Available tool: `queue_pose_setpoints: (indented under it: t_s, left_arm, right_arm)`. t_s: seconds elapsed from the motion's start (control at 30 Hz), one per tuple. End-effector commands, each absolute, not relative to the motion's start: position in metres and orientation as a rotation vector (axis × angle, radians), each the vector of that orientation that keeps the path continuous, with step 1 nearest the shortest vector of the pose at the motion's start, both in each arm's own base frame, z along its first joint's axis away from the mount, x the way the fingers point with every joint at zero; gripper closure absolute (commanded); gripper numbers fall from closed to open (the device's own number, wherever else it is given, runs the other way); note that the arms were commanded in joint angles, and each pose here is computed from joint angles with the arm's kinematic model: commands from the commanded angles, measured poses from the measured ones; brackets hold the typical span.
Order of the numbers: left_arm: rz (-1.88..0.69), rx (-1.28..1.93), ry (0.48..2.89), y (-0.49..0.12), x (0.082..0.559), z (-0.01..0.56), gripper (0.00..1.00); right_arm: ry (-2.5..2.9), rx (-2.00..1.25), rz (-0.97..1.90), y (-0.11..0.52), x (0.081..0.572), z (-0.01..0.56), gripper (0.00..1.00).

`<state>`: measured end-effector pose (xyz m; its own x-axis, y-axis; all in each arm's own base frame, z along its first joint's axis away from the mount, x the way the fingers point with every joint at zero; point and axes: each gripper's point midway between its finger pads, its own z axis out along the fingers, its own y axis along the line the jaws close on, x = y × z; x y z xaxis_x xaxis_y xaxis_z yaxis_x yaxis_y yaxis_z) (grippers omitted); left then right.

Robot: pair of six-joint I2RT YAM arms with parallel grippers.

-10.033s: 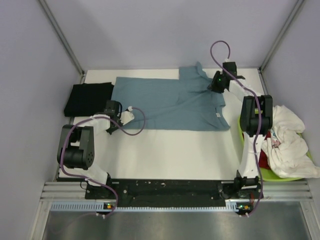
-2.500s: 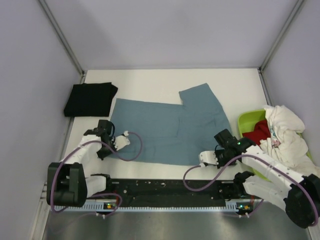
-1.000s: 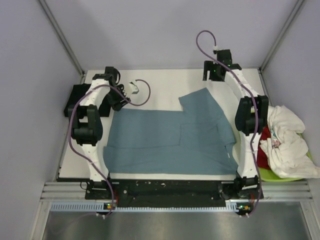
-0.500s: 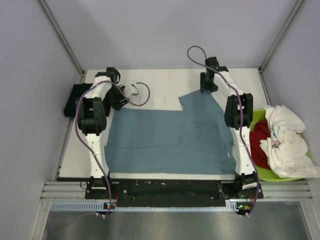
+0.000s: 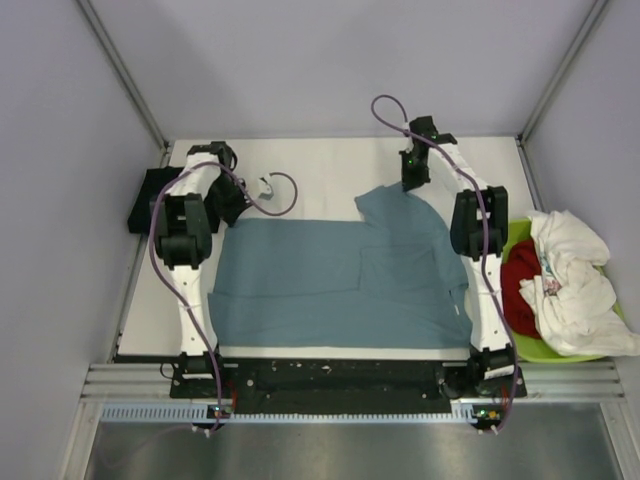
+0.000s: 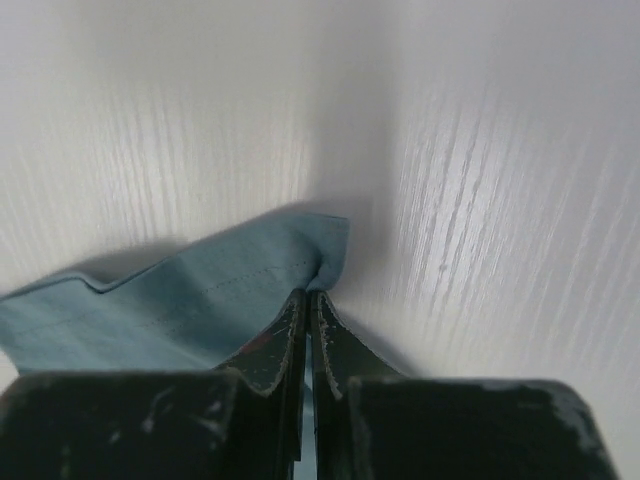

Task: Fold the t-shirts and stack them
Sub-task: Grap the side of the flattened tshirt furthest away from the robot with both arms, then fold the other side of the tshirt into a rectangle

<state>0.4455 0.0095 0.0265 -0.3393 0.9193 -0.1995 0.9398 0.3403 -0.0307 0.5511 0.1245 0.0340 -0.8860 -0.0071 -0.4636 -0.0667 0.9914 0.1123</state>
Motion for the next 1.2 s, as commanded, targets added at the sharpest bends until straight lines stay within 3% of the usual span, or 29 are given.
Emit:
queue_pose_setpoints:
  t_s: [0.0, 0.27, 0.77, 1.0, 1.17]
  left_arm:
    - [-0.371, 1.711, 2.510, 0.003, 0.410, 0.033, 1.00]
    - [-0.008, 1.459, 2.465, 0.018, 0.430, 0.067, 1.00]
    - [0.133, 1.571, 2.332, 0.021, 0.323, 0.107, 1.00]
    - [0.105, 1.682, 2.414, 0.031, 0.267, 0.071, 1.00]
    - [0.106, 1.655, 2.459, 0.033, 0.268, 0.057, 1.00]
  right_arm:
    - [2.564, -0.139, 0.292, 0.140, 0.529, 0.111, 1.00]
    - [2.491, -0.158, 0.292, 0.128, 0.452, 0.163, 1.00]
    - [2.753, -0.032, 0.337, 0.090, 0.235, 0.161, 1.00]
    - [2.919, 0.016, 0.345, 0.085, 0.186, 0.131, 1.00]
    - [3.039, 0.038, 0.314, 0.081, 0.169, 0.106, 1.00]
